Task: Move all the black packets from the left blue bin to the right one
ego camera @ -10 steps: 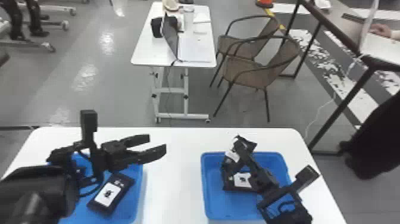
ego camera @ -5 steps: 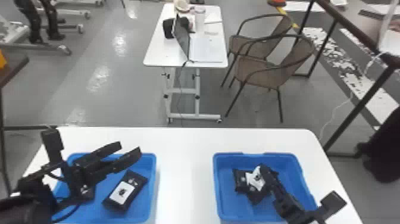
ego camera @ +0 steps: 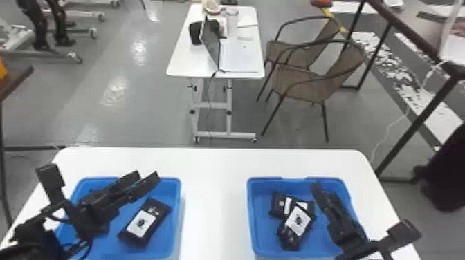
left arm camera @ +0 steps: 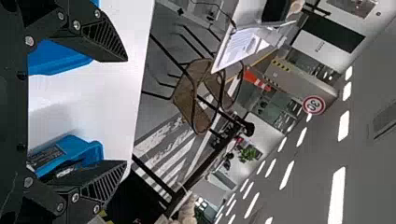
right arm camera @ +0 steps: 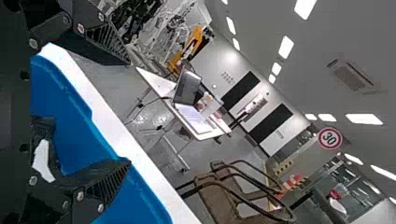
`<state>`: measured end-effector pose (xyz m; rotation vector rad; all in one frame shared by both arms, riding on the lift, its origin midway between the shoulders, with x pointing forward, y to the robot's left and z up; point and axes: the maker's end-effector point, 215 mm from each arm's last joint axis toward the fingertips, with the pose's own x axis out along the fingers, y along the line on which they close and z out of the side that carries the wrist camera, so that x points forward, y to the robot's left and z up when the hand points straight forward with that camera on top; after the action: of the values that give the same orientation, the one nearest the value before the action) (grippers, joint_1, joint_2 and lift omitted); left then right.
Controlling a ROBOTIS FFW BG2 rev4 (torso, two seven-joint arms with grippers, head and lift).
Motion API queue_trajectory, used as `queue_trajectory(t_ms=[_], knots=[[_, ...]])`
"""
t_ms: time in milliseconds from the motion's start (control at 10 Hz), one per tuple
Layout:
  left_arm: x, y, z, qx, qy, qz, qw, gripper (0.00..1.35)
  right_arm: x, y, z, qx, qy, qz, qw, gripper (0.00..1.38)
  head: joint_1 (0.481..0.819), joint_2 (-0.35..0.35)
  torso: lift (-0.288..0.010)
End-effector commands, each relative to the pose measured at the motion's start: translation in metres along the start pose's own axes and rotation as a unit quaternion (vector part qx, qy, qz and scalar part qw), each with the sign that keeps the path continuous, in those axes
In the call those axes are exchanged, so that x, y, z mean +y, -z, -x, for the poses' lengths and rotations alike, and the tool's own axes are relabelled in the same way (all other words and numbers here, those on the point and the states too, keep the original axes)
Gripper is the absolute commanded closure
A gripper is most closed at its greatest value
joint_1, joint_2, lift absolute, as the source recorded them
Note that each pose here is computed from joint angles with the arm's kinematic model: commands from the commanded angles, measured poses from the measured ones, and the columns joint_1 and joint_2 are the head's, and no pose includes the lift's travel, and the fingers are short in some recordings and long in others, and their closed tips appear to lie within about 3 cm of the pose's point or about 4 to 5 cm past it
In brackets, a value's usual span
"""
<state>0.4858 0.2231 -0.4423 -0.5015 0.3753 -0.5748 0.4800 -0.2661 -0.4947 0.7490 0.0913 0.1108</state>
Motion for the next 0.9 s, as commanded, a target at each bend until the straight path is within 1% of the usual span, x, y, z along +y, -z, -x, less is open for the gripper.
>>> queue_trajectory(t_ms=[0, 100, 200, 300, 400, 500, 600, 700, 800], knots=[[0.009, 0.026, 0.007, 0.038, -0.021, 0.017, 0.9989, 0.28, 0.022, -0.019, -0.004, -0.016, -0.022, -0.002, 1.000, 0.12, 0.695, -0.050, 0.000], [0.021, 0.038, 0.020, 0.085, -0.055, 0.011, 0.9948, 0.28, 0.033, -0.032, -0.007, -0.026, -0.033, -0.001, 0.999, 0.12, 0.695, -0.047, 0.000], [0.034, 0.042, 0.035, 0.127, -0.095, -0.006, 0.9873, 0.28, 0.043, -0.045, -0.008, -0.038, -0.043, -0.001, 0.998, 0.12, 0.695, -0.039, 0.000], [0.047, 0.045, 0.051, 0.154, -0.130, -0.018, 0.9793, 0.29, 0.055, -0.058, -0.011, -0.049, -0.055, 0.005, 0.997, 0.11, 0.695, -0.032, 0.000], [0.060, 0.053, 0.066, 0.183, -0.161, -0.014, 0.9696, 0.30, 0.068, -0.071, -0.015, -0.058, -0.068, 0.018, 0.996, 0.11, 0.695, -0.013, 0.000], [0.068, 0.061, 0.078, 0.209, -0.183, -0.012, 0.9606, 0.30, 0.079, -0.081, -0.018, -0.067, -0.078, 0.021, 0.994, 0.11, 0.695, 0.012, 0.000], [0.077, 0.065, 0.092, 0.245, -0.215, -0.022, 0.9449, 0.31, 0.086, -0.088, -0.020, -0.073, -0.084, 0.023, 0.993, 0.11, 0.695, 0.032, 0.000], [0.086, 0.062, 0.098, 0.273, -0.242, -0.051, 0.9297, 0.31, 0.089, -0.087, -0.020, -0.073, -0.088, 0.021, 0.993, 0.11, 0.695, 0.041, 0.000], [0.093, 0.056, 0.100, 0.286, -0.258, -0.072, 0.9201, 0.31, 0.091, -0.084, -0.021, -0.071, -0.089, 0.019, 0.993, 0.12, 0.695, 0.057, 0.000]])
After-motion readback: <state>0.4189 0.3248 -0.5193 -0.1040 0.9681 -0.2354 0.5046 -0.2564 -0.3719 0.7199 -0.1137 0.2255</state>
